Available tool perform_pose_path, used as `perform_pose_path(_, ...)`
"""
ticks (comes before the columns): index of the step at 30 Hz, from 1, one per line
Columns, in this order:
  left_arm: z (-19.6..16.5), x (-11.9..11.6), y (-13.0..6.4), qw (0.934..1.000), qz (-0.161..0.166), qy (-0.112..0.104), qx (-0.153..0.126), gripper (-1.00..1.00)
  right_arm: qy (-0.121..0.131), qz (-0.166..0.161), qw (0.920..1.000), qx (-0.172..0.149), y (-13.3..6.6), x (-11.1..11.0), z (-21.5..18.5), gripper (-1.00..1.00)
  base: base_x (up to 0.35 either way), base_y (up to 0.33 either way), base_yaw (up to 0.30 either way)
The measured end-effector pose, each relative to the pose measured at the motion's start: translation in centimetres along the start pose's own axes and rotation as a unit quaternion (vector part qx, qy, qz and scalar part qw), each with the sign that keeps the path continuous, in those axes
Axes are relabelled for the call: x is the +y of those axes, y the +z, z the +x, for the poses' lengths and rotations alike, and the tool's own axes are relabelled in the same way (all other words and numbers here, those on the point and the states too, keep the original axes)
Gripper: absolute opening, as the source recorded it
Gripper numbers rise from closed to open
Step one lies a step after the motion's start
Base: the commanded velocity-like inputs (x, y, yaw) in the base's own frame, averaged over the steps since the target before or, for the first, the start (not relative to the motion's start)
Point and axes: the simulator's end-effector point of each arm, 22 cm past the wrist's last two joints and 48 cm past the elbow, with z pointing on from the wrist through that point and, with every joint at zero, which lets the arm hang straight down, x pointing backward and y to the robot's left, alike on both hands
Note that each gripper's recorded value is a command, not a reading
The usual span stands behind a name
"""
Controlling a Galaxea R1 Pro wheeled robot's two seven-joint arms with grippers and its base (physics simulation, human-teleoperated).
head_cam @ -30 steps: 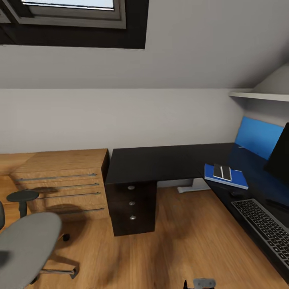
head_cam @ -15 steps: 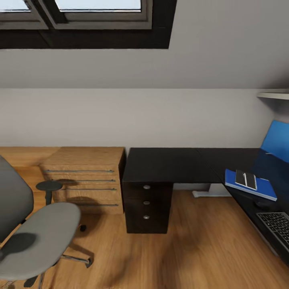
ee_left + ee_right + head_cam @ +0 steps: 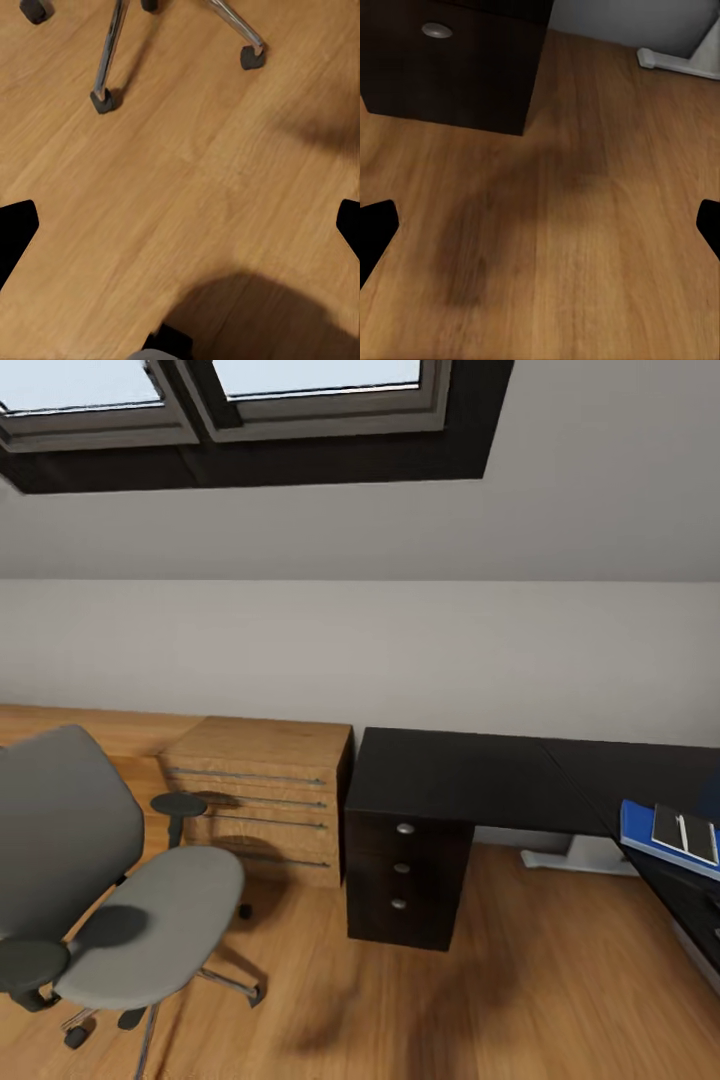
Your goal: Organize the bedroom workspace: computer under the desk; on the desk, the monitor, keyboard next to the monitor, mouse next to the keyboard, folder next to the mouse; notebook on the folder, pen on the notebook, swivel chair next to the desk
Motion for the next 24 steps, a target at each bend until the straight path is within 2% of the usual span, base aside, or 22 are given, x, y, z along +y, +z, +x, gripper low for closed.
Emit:
perform_pose_path(3,-0.3,0.1,0.1,1.0,-0.001,-0.001,-0.003,1.0,0.002,-0.002,1.0,0.001,-0.1,0.4,0.0,1.0,0.0,0.0,0.279)
perform_pose_path(11,-0.1,2.5,0.3,0.9999,-0.012,0.011,0.001,1.0,0.005,-0.003,1.0,0.001,-0.2,0.7,0.0,1.0,0.0,0.0,0.279)
perform_pose_path(19,1.8,3.0,-0.2,0.9995,-0.012,0.02,0.023,1.0,0.001,0.0,1.0,0.004,-0.2,0.2,0.3,1.0,0.0,0.0,0.279)
perform_pose_path(24,2.1,3.1,-0.3,0.9994,-0.013,0.021,0.026,1.0,-0.003,0.002,1.0,0.006,-0.3,-0.1,0.5,1.0,0.0,0.0,0.279)
